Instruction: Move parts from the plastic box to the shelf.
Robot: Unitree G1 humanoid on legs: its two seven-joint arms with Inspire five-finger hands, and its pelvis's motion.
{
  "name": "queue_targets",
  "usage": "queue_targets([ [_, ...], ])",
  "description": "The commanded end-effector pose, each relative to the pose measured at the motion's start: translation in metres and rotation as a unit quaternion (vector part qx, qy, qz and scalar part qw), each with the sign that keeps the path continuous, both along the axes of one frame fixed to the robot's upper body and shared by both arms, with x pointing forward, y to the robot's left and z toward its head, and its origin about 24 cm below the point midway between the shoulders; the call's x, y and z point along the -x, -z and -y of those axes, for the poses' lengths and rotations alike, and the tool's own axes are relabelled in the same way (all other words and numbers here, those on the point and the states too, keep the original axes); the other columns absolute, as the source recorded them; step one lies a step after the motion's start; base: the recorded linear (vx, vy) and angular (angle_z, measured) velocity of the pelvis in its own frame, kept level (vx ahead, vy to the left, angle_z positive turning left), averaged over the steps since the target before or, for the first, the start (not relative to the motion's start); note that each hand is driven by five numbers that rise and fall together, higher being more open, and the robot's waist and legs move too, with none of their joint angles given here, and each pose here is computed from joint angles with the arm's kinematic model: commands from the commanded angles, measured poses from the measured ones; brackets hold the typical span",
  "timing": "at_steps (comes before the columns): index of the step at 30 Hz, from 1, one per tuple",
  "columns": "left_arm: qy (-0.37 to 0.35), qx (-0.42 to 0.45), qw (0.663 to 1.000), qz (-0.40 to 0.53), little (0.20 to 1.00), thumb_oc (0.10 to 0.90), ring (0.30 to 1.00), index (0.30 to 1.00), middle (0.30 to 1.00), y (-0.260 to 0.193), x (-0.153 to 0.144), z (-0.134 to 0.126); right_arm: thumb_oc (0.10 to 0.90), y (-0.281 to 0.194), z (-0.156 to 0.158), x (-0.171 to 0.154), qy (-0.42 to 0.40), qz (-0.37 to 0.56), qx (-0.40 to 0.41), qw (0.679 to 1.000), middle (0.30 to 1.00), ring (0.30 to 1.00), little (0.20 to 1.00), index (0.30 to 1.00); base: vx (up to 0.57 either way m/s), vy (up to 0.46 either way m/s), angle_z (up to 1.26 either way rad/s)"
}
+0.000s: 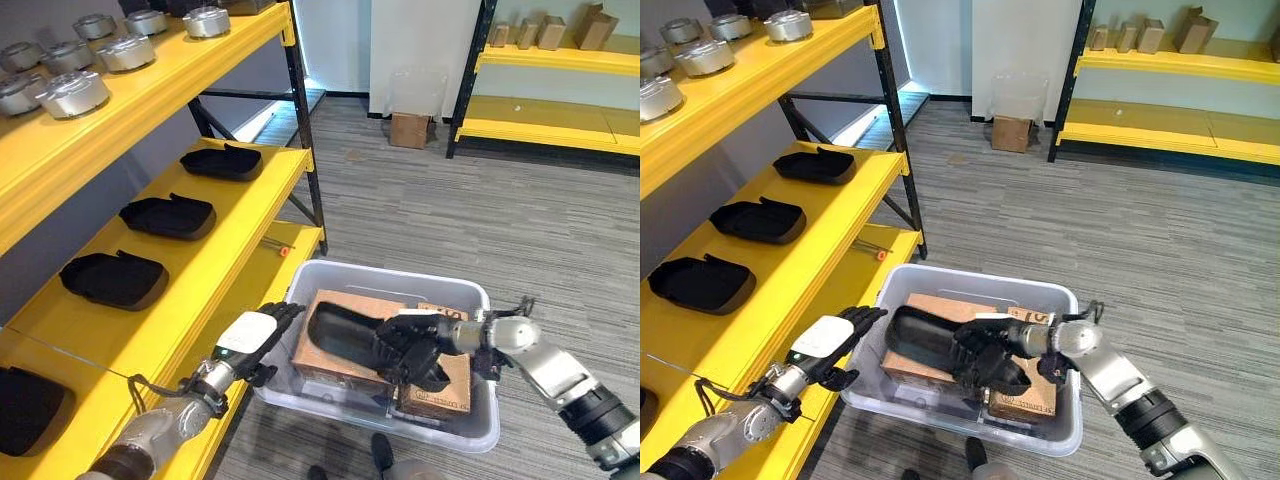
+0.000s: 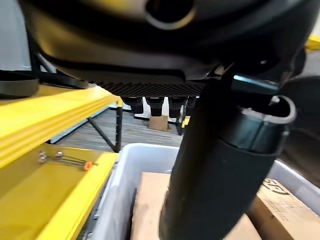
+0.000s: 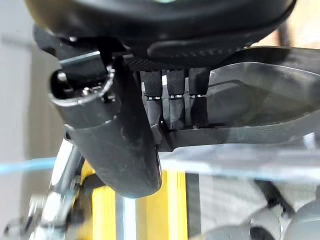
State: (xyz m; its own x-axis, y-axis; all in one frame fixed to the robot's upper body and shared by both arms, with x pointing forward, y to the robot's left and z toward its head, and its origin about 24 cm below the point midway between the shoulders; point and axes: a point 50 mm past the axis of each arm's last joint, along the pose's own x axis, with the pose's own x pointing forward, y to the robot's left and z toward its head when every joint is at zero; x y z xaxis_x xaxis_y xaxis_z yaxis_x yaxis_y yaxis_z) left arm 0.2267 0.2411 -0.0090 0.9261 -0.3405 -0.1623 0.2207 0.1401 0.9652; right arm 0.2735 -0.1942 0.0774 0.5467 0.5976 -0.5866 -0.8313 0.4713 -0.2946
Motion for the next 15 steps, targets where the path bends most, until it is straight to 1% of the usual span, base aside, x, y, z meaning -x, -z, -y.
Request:
queue_targets([
  [1, -0.001, 0.000, 0.995, 0.096, 1.000, 0.900, 1.000, 1.000, 1.000, -0.037, -0.022, -0.014, 0.400, -0.048, -0.027, -0.001, -0.064, 0.056, -0.106, 0.991, 0.300, 0.300, 0.300, 0.300, -0.01, -0.003, -0.11],
  [5, -0.002, -0.001, 0.996, 0.094, 1.000, 0.900, 1.000, 1.000, 1.000, -0.034, -0.017, -0.018, 0.400, -0.072, -0.024, 0.007, -0.079, 0.063, -0.112, 0.989, 0.300, 0.300, 0.300, 0.300, -0.01, -0.009, -0.05],
  [10, 0.006, -0.002, 0.995, 0.101, 1.000, 0.900, 1.000, 1.000, 1.000, -0.035, -0.016, -0.017, 0.400, -0.085, -0.026, 0.011, -0.099, 0.063, -0.113, 0.987, 0.300, 0.300, 0.300, 0.300, -0.02, -0.011, -0.10],
  [11, 0.011, 0.003, 0.993, 0.116, 1.000, 0.900, 1.000, 1.000, 1.000, -0.039, -0.019, -0.014, 0.400, -0.091, -0.031, 0.015, -0.123, 0.058, -0.110, 0.985, 0.300, 0.300, 0.300, 0.300, -0.03, -0.019, -0.08],
  [15, 0.024, 0.008, 0.992, 0.126, 1.000, 0.900, 1.000, 1.000, 1.000, -0.041, -0.023, -0.005, 0.400, -0.093, -0.038, 0.018, -0.154, 0.051, -0.112, 0.980, 0.300, 0.300, 0.300, 0.300, -0.01, -0.005, -0.01],
])
